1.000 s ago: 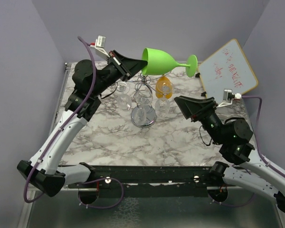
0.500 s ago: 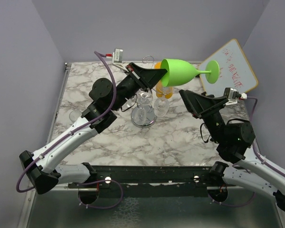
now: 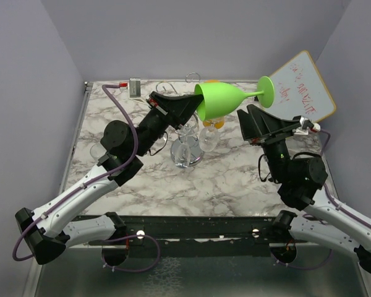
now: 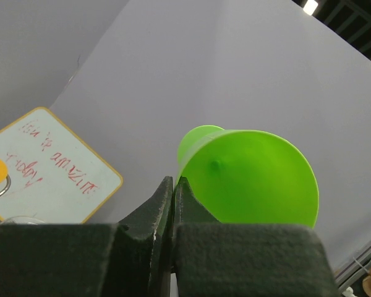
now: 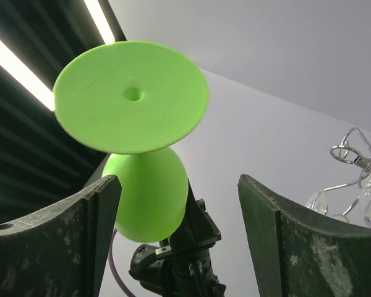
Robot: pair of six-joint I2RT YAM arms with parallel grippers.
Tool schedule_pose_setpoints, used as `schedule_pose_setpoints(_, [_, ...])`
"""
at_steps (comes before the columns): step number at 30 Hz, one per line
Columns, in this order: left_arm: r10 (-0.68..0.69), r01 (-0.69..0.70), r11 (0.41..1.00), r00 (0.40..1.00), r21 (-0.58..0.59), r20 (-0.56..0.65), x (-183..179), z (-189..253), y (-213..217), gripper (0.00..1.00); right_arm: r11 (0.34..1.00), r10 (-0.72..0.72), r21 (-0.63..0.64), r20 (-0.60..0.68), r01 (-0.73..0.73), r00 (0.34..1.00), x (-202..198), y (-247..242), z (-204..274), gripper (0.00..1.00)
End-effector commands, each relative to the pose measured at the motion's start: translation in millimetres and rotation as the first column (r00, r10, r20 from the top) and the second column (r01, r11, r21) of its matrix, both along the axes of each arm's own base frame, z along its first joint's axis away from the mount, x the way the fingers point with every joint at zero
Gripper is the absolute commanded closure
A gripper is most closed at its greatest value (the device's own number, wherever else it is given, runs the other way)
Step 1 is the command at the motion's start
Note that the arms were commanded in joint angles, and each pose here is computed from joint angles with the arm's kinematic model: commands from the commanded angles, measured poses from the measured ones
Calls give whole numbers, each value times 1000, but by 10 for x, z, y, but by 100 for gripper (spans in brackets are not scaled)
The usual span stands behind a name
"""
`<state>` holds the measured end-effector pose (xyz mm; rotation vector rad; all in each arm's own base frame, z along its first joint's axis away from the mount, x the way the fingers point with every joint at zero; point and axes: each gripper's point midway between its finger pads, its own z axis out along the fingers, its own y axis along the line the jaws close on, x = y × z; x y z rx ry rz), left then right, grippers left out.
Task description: Place the wine glass upside down on the wine glass rack
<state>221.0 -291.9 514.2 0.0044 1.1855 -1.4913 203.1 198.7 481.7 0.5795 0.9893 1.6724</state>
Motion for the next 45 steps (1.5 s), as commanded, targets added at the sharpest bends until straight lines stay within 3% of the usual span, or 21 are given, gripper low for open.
schedule_pose_setpoints(1, [-31, 31, 999, 999, -23, 36, -79, 2, -19, 100, 992, -46, 116, -1, 45, 999, 53, -141, 217, 21])
schedule_pose_setpoints(6, [-47, 49, 998, 997, -33, 65, -109, -12, -61, 100, 986, -48, 158, 10, 46, 999, 87, -130, 238, 29])
schedule_pose_setpoints(9, [-34, 37, 999, 997, -37, 73, -100, -24, -57, 100, 985, -55, 167, 74, 43, 996, 21, -144, 307, 30])
schedule_pose_setpoints(13, [-49, 52, 998, 996, -35, 78, -123, -35, -76, 100, 983, -61, 175, 55, 51, 997, 52, -153, 309, 31])
schedule_pose_setpoints(25, [-103, 106, 994, 989, -29, 103, -253, -132, -135, 100, 982, -34, 187, 113, 13, 993, 12, -71, 467, 60])
schedule_pose_setpoints(30, [-97, 101, 994, 991, -33, 97, -273, -166, -102, 100, 987, -42, 161, 133, 21, 990, -24, -78, 479, 85])
schedule_pose_setpoints(33, [-93, 97, 995, 991, -36, 97, -289, -173, -72, 90, 992, -65, 119, 140, 49, 988, -43, -105, 480, 99])
schedule_pose_setpoints(42, [-87, 87, 996, 991, -1, 104, -341, -320, -17, 37, 983, -175, -21, 192, 183, 966, -217, -410, 469, 99])
schedule_pose_setpoints(45, [-100, 100, 995, 991, 6, 90, -387, -322, 12, 24, 967, -202, -108, 229, 231, 952, -296, -491, 474, 99])
